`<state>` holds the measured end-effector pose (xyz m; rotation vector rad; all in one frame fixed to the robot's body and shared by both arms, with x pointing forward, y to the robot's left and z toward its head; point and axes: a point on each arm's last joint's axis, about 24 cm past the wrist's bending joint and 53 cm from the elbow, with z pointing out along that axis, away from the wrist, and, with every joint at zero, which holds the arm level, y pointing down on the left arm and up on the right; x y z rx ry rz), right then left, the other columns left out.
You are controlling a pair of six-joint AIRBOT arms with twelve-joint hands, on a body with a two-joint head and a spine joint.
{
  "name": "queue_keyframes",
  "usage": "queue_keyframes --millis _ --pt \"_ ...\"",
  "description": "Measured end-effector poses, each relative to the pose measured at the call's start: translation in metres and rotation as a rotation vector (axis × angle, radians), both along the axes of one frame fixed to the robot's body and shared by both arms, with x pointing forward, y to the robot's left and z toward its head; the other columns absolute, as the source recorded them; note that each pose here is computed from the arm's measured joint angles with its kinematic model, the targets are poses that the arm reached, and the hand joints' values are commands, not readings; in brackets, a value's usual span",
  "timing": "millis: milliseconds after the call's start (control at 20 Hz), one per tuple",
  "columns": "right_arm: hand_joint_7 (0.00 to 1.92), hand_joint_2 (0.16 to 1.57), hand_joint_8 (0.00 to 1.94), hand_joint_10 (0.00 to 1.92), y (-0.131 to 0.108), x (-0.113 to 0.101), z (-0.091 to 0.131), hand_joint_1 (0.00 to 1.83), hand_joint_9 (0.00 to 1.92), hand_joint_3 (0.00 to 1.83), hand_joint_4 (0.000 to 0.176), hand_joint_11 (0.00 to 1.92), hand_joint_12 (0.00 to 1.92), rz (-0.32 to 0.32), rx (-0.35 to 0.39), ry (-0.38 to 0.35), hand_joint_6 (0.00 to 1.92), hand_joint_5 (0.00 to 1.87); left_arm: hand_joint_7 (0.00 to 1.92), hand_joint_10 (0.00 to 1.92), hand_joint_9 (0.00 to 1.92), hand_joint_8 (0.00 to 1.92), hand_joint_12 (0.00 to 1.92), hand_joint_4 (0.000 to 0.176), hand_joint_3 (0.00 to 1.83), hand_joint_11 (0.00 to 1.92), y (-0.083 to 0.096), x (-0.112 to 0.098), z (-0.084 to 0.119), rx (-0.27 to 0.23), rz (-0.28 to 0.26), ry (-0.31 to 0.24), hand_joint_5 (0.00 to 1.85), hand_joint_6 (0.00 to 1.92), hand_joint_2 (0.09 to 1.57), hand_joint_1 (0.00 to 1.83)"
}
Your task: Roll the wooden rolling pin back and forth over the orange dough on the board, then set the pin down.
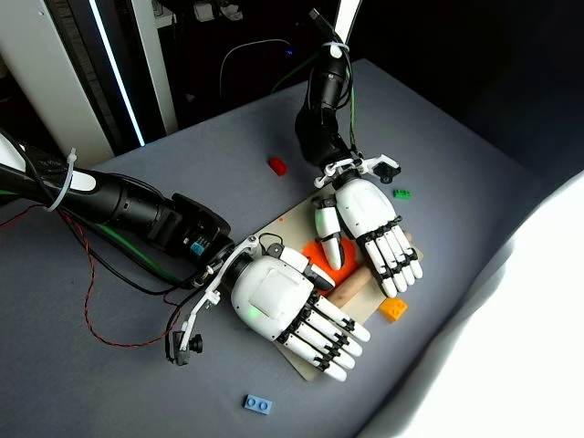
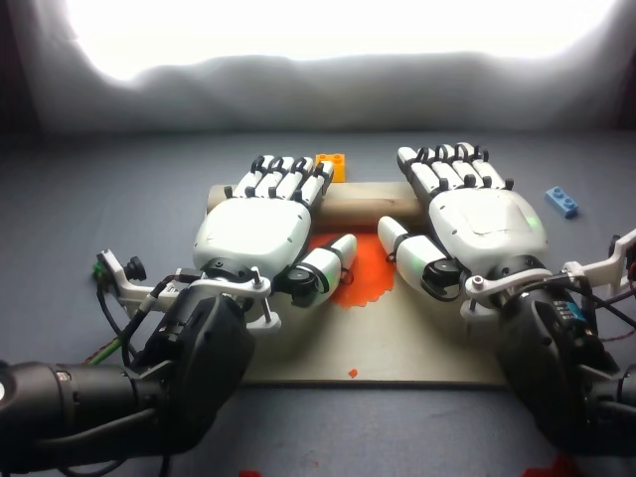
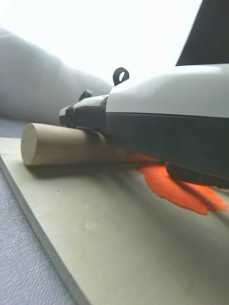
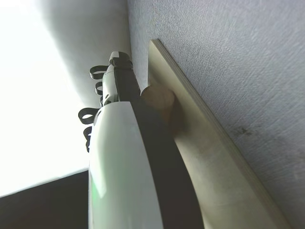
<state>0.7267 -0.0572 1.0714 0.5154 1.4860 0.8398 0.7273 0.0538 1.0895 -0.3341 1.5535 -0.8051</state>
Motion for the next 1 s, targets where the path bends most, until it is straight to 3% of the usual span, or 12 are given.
queue_keyframes --millis 400,500,1000 --pt "0.14 1.54 0.01 0.01 0.0008 -0.0019 0.0004 0.0 0.1 0.0 0.0 0.03 0.03 0.002 -0.003 -0.009 0.01 0.13 0.03 0.0 0.0 0.0 0.0 0.0 0.0 0.0 0.0072 -0.0032 -0.0027 0.006 0.002 0.007 0.01 0.0 1.51 0.0" --pt "0.16 1.54 0.0 0.0 0.0017 -0.0032 0.0011 0.0 0.11 0.0 0.0 0.0 0.19 0.002 0.001 -0.011 0.0 0.15 0.02 0.0 0.0 0.0 0.0 0.0 0.0 0.0 0.0078 -0.0032 -0.003 -0.005 0.002 0.011 0.01 0.0 1.51 0.0" --pt "0.12 1.56 0.0 0.0 0.0022 -0.0082 -0.001 0.0 0.06 0.0 0.0 0.0 0.08 0.002 0.003 -0.011 0.0 0.12 0.02 0.0 0.0 0.01 0.0 0.0 0.01 0.0 0.0089 -0.0023 -0.0035 -0.012 0.003 0.017 0.01 0.0 1.52 0.0"
